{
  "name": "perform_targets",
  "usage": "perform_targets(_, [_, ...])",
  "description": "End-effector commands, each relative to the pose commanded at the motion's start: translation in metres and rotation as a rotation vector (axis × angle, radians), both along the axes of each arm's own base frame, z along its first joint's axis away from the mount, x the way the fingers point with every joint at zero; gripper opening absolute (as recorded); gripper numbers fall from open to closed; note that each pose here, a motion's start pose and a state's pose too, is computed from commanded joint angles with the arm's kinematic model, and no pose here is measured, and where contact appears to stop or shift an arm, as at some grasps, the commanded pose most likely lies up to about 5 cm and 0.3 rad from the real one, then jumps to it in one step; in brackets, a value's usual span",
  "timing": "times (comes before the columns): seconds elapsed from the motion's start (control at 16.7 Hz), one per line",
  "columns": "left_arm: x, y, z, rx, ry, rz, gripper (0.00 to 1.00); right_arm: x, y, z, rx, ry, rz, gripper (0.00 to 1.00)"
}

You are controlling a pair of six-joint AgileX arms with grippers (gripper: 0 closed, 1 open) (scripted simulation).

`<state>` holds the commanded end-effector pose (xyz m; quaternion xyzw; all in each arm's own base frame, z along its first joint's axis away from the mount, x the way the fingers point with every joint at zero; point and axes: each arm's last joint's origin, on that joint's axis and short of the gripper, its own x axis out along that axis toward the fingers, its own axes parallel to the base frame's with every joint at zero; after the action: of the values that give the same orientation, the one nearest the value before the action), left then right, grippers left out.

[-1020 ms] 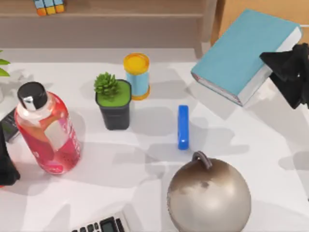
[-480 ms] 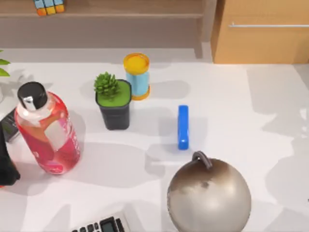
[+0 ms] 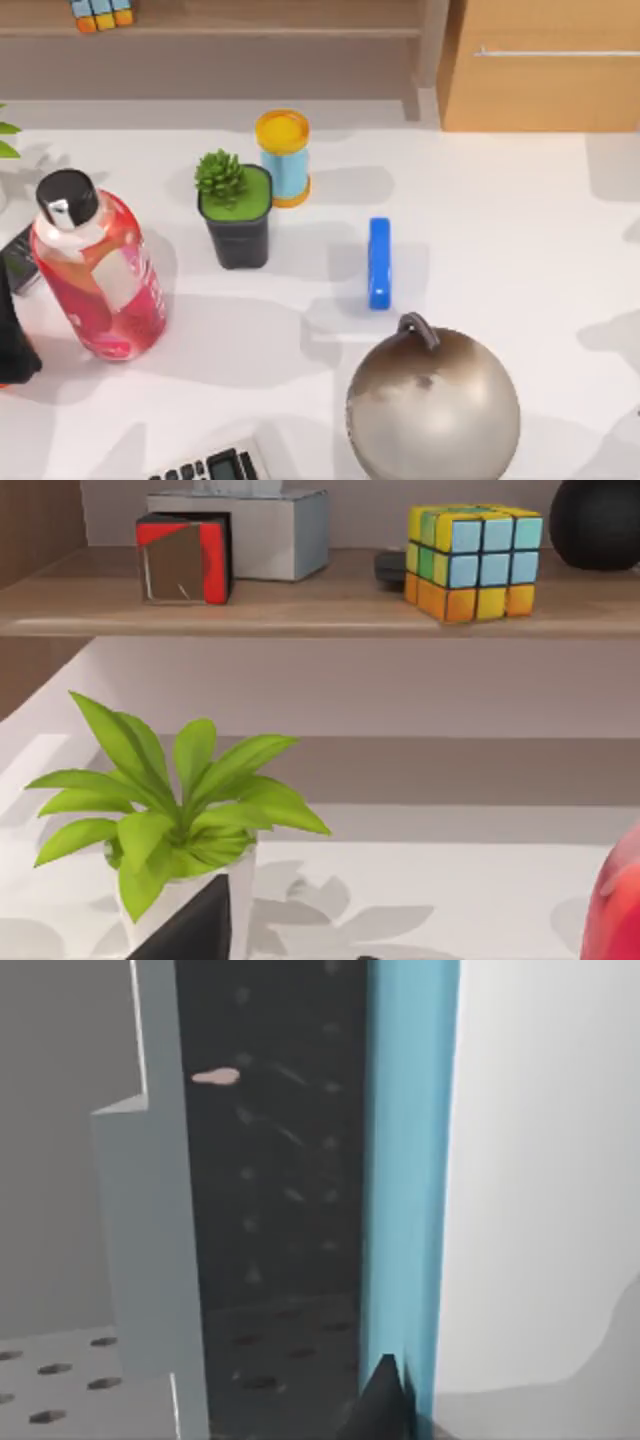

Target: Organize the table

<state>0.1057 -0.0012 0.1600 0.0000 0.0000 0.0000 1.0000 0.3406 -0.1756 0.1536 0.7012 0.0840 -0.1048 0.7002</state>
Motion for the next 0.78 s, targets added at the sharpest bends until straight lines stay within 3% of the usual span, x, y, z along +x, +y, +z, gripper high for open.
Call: perform_targets(0.78, [0.000,0.000,0.000,0.000,0.000,0.000,1.00,0.030,0.000,-0.005,0.000,0.000,0.000,0.00])
